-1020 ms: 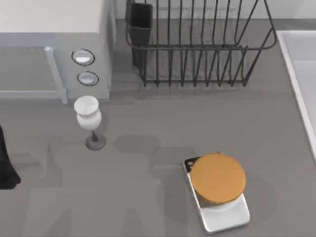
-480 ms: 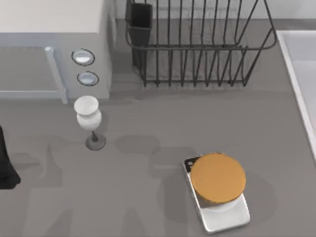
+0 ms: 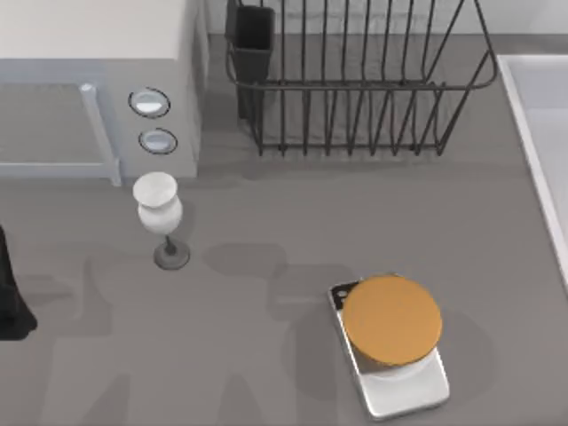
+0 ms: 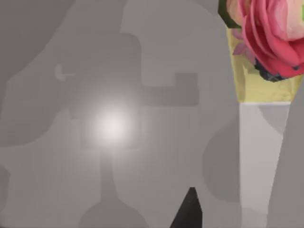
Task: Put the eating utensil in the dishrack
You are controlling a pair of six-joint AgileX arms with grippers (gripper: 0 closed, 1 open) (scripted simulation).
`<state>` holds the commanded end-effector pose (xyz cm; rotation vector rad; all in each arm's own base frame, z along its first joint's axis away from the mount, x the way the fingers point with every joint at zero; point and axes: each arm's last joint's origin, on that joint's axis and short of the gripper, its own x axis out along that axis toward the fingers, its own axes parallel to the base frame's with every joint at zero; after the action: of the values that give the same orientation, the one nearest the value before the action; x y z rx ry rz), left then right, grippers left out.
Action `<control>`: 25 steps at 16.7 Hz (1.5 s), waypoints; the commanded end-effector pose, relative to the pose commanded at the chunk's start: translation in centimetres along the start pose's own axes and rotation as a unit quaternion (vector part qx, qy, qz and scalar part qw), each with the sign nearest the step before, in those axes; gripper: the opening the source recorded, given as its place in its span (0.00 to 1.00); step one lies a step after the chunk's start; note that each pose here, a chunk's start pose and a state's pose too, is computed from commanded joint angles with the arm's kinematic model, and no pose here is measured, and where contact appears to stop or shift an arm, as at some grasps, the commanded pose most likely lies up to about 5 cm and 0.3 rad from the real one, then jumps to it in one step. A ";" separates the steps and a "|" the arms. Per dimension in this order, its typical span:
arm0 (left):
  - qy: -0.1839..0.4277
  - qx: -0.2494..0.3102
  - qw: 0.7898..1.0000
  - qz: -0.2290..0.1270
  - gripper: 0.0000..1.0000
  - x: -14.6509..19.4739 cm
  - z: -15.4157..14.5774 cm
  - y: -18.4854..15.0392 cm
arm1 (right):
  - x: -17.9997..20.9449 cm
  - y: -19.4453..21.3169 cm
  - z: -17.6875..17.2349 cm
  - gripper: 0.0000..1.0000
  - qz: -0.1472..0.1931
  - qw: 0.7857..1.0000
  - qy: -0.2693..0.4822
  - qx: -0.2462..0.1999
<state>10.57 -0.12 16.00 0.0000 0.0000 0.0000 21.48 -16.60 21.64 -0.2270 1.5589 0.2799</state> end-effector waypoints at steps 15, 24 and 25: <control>0.000 0.000 1.000 0.000 1.00 0.0 0.0 0.0 | -9.7 2.4 -0.2 0.00 -0.036 0.999 -0.010 -0.002; 0.000 0.000 1.000 0.000 1.00 0.0 0.0 0.0 | -11.1 11.0 13.2 0.00 -0.302 0.941 -0.135 -0.075; 0.000 0.000 1.000 0.000 1.00 0.0 0.0 0.0 | -11.4 13.5 14.8 0.00 -0.327 0.925 -0.177 -0.080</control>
<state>10.57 -0.12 16.00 0.0000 0.0000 0.0000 31.32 0.50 33.52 -0.7629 1.0294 -0.0816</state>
